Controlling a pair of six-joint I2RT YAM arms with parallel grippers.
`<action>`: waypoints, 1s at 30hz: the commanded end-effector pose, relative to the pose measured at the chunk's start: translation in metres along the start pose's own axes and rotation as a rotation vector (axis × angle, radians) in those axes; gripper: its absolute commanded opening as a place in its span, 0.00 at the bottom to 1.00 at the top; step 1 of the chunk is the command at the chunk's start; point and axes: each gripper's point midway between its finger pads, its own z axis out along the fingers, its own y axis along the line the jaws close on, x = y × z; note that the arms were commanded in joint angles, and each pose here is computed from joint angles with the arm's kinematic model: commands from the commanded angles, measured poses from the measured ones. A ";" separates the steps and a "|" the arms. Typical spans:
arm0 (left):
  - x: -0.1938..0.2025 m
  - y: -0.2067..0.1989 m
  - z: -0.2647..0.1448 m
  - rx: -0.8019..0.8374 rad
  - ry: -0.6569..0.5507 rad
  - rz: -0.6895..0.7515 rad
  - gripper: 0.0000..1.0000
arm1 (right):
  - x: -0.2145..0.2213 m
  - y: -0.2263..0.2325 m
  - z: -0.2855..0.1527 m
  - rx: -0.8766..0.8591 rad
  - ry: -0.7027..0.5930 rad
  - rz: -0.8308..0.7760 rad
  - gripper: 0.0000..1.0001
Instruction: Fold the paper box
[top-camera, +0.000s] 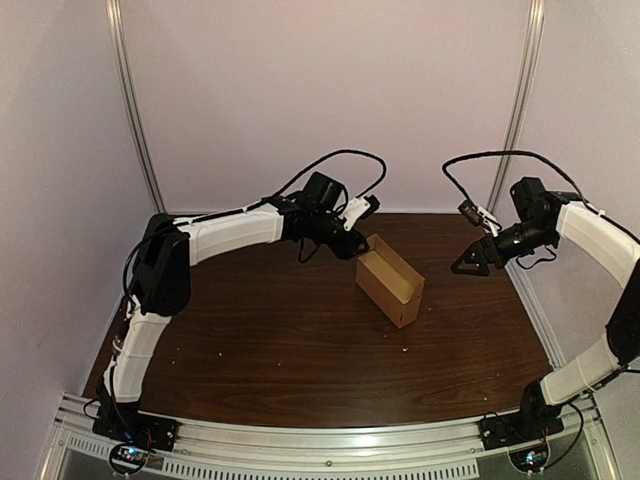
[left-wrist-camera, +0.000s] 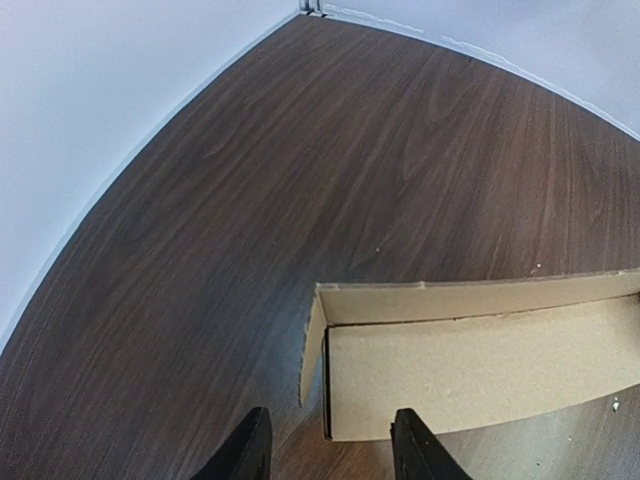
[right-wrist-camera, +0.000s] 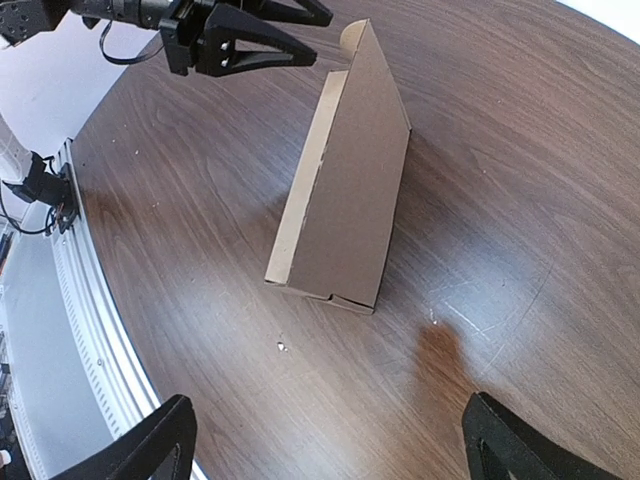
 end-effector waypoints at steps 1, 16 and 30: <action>-0.014 0.010 0.009 -0.009 -0.043 -0.002 0.43 | 0.021 0.016 -0.001 -0.051 0.049 -0.039 0.92; -0.013 0.004 0.026 0.051 -0.044 -0.044 0.23 | 0.053 0.018 0.010 -0.084 0.147 -0.035 0.84; -0.020 0.002 0.011 0.045 -0.053 -0.095 0.04 | 0.074 0.007 0.033 -0.086 0.271 -0.235 0.83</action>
